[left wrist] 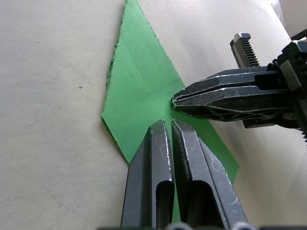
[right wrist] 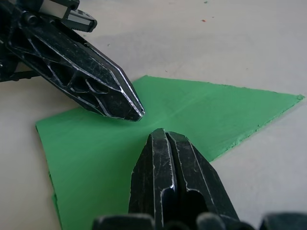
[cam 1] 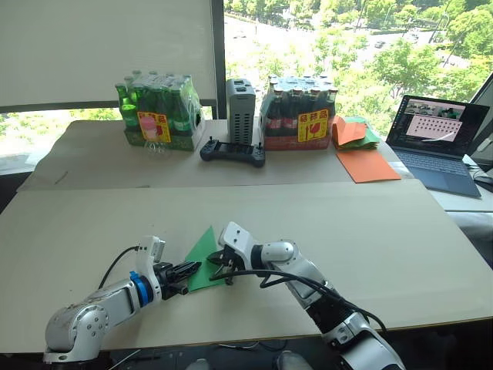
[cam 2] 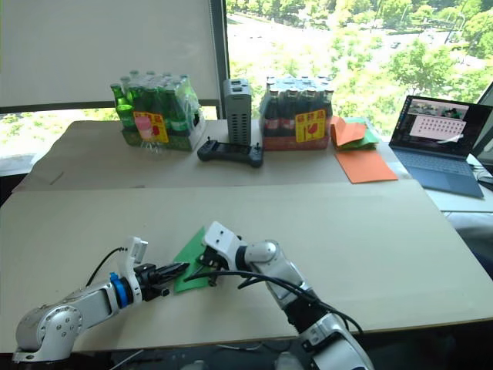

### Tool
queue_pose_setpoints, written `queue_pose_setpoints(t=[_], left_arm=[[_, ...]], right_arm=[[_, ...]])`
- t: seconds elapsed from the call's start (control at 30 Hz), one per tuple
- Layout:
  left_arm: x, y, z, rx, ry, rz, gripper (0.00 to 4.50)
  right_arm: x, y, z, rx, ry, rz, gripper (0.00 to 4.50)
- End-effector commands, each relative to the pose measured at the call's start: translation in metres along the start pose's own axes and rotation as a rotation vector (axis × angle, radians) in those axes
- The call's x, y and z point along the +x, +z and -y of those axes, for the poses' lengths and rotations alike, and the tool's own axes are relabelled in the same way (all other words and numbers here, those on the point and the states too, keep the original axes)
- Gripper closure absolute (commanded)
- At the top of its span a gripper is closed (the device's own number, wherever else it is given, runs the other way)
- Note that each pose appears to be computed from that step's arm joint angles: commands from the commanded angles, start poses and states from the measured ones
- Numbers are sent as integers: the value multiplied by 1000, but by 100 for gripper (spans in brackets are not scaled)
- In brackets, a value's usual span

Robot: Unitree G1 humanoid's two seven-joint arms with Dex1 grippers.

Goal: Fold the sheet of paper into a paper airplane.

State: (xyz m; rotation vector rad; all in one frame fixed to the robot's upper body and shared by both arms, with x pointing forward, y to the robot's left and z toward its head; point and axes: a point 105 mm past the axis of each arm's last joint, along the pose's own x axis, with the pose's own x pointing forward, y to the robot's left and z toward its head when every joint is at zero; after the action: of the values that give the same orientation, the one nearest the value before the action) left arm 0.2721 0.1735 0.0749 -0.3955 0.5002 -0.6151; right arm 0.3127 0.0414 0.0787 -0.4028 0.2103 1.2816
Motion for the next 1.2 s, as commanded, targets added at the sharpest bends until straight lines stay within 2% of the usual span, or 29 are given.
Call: queue_pose_setpoints(t=[0.03,0.5,1.2], left_arm=[[-1,3,0,12,-2,-3,426],[-2,4,0,16,-3,-5,426],[-3,6,0,16,-6,-9,426]], right_arm=[[-1,-19,-8,47,23,-58,450],[-16,-26,-1,73,-12,-69,450],[-32,-32,-18,87,81,-94,450]])
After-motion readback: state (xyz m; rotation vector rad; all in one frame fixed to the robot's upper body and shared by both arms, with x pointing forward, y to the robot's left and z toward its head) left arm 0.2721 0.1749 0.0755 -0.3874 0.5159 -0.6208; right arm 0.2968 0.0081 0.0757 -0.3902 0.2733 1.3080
